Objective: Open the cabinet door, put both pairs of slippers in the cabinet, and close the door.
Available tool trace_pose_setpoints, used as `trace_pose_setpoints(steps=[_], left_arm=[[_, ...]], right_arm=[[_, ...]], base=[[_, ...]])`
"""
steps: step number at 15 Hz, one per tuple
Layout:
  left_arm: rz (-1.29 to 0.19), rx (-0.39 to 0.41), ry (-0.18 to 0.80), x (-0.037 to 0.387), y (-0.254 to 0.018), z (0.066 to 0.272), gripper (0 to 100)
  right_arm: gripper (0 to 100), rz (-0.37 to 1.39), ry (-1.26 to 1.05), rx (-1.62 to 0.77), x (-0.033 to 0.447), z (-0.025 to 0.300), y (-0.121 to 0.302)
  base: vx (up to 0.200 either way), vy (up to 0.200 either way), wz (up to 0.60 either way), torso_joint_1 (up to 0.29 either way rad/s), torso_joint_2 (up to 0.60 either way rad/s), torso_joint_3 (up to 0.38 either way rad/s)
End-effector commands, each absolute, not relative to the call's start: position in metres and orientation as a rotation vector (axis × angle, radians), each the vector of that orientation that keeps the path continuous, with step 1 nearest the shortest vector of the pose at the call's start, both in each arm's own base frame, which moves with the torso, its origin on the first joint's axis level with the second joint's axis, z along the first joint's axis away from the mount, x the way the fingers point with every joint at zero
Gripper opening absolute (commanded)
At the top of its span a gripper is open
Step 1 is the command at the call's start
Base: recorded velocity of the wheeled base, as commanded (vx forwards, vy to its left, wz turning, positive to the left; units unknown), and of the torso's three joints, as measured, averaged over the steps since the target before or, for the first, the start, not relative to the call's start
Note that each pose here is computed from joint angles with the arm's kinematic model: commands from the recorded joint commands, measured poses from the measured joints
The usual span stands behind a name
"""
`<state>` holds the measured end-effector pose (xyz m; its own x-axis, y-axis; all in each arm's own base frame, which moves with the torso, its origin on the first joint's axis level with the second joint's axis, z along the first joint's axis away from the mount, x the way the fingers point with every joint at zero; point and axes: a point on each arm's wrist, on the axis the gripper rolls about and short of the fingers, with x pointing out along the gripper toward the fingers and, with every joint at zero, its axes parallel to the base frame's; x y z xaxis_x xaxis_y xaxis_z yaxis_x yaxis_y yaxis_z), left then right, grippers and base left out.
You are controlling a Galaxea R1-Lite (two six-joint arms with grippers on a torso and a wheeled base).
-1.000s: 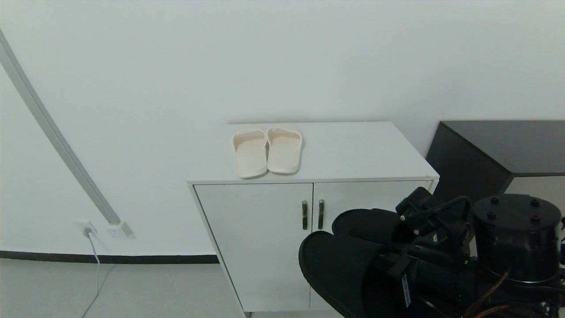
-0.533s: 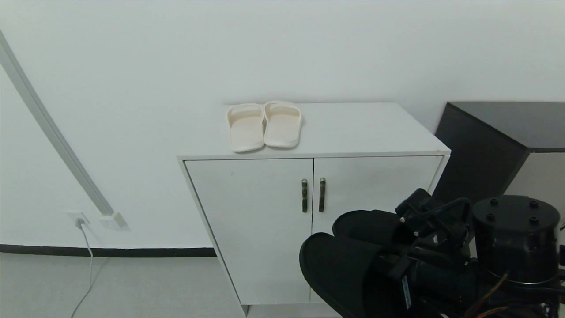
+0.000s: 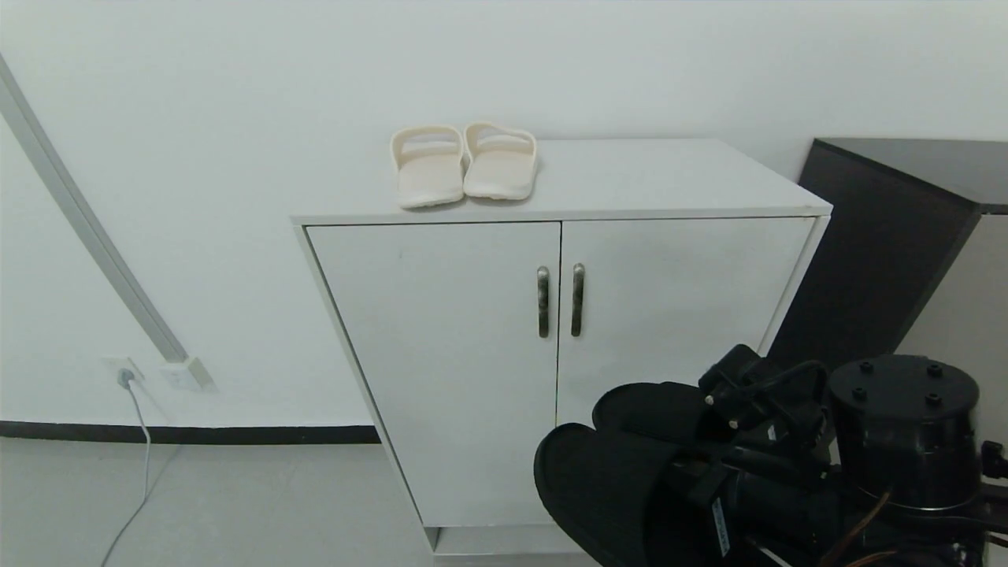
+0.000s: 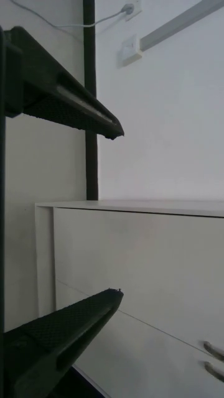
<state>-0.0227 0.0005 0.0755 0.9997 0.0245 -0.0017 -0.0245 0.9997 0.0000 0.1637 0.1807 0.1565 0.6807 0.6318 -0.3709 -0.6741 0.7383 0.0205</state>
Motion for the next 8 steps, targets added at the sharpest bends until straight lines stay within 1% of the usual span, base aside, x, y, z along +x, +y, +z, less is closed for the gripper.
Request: trace_pose_setpoints(steps=[1, 5, 8], left_arm=[[0.026, 0.0, 0.002, -0.0227, 0.0005, 0.0755, 100], [0.023, 0.014, 0.002, -0.0227, 0.0004, 0.0755, 100], [0.012, 0.018, 0.003, -0.0226, 0.0002, 0.0755, 100]], right_arm=[[0, 0.736, 0.386, -0.129, 0.1648, 0.1518, 0.1829], [0, 0.743, 0.326, -0.102, 0.1656, 0.1474, 0.1859], [0, 0.742, 0.333, -0.106, 0.1661, 0.1451, 0.1865]], base=[[0.0, 0.0, 0.0, -0.129, 0.48, 0.325], [0.0, 0.0, 0.0, -0.11, 0.46, 0.345], [0.0, 0.0, 0.0, -0.061, 0.45, 0.372]])
